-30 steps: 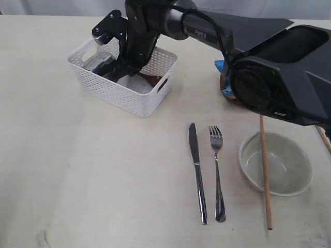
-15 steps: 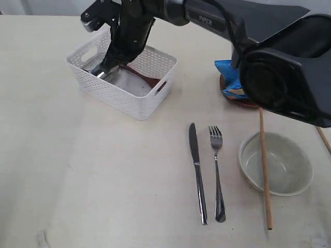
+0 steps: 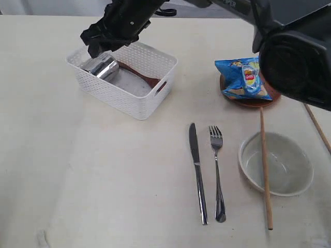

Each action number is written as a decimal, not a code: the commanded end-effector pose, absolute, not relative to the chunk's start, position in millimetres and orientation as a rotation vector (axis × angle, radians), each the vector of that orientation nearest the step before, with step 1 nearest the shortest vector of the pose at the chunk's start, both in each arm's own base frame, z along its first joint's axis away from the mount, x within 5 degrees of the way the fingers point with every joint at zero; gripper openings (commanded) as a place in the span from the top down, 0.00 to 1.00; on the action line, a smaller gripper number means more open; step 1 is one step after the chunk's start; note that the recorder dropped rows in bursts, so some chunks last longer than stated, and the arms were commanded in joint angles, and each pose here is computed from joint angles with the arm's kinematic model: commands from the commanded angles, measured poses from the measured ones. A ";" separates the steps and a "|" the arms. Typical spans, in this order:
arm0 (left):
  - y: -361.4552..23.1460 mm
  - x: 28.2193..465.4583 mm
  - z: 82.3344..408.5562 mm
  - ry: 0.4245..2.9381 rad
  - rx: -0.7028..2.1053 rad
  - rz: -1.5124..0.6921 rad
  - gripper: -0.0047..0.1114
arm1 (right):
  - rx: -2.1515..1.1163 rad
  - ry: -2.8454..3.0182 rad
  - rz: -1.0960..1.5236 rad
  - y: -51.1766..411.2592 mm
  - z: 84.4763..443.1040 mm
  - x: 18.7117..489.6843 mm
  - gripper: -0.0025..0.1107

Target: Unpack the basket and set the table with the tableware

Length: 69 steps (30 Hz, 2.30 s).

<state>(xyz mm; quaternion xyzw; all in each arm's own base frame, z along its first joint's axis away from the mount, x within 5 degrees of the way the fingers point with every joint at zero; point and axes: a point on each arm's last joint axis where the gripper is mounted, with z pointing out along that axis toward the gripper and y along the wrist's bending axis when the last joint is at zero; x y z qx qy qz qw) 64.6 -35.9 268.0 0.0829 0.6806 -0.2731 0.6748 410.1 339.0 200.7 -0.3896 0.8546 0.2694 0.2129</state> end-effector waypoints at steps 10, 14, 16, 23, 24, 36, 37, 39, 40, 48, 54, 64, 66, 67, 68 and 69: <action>-35.6 64.1 267.9 1.534 0.172 -0.628 0.96 | -0.966 2.350 0.804 341.8 153.7 430.3 0.48; -35.6 64.1 267.9 1.534 0.172 -0.628 0.96 | -0.986 2.360 0.811 342.7 142.5 430.1 0.48; -35.6 64.1 267.9 1.534 0.172 -0.628 0.96 | -0.992 2.376 0.816 342.8 136.9 429.4 0.48; -35.8 64.0 267.6 1.537 0.175 -0.630 0.96 | -1.166 2.390 0.904 343.8 139.4 417.0 0.48; -35.8 64.0 267.6 1.537 0.175 -0.630 0.96 | -1.205 2.400 0.914 343.4 142.0 414.6 0.48; -35.8 64.0 267.6 1.537 0.175 -0.630 0.96 | -1.437 2.325 0.929 360.8 159.5 394.5 0.72; -35.8 64.0 267.6 1.537 0.175 -0.630 0.96 | -1.436 2.321 0.920 361.5 159.3 394.5 0.72; -35.8 64.0 267.6 1.537 0.175 -0.630 0.96 | -1.428 2.310 0.915 361.6 162.9 395.0 0.67; -35.8 64.0 267.6 1.537 0.175 -0.630 0.96 | -1.419 2.302 0.901 360.3 166.7 396.6 0.59; -35.8 64.0 267.7 1.539 0.167 -0.638 0.96 | -1.276 2.244 0.709 361.2 185.5 412.1 0.39; -36.1 63.9 267.4 1.542 0.168 -0.641 0.96 | -1.490 2.164 0.571 369.6 171.2 403.1 0.39; -36.0 63.9 267.4 1.541 0.171 -0.638 0.96 | -2.292 1.368 0.047 404.5 185.3 355.7 0.39; -36.2 63.8 267.2 1.543 0.173 -0.638 0.96 | -2.289 1.273 0.022 414.8 187.4 350.2 0.39; -36.3 63.7 267.1 1.544 0.174 -0.639 0.96 | -2.269 1.252 0.012 418.3 187.7 350.1 0.39; -36.6 63.6 266.8 1.547 0.178 -0.640 0.96 | -2.241 1.226 -0.002 422.6 189.5 349.5 0.39; -36.9 63.4 266.4 1.552 0.182 -0.643 0.96 | -2.222 1.212 -0.022 424.7 188.3 351.1 0.39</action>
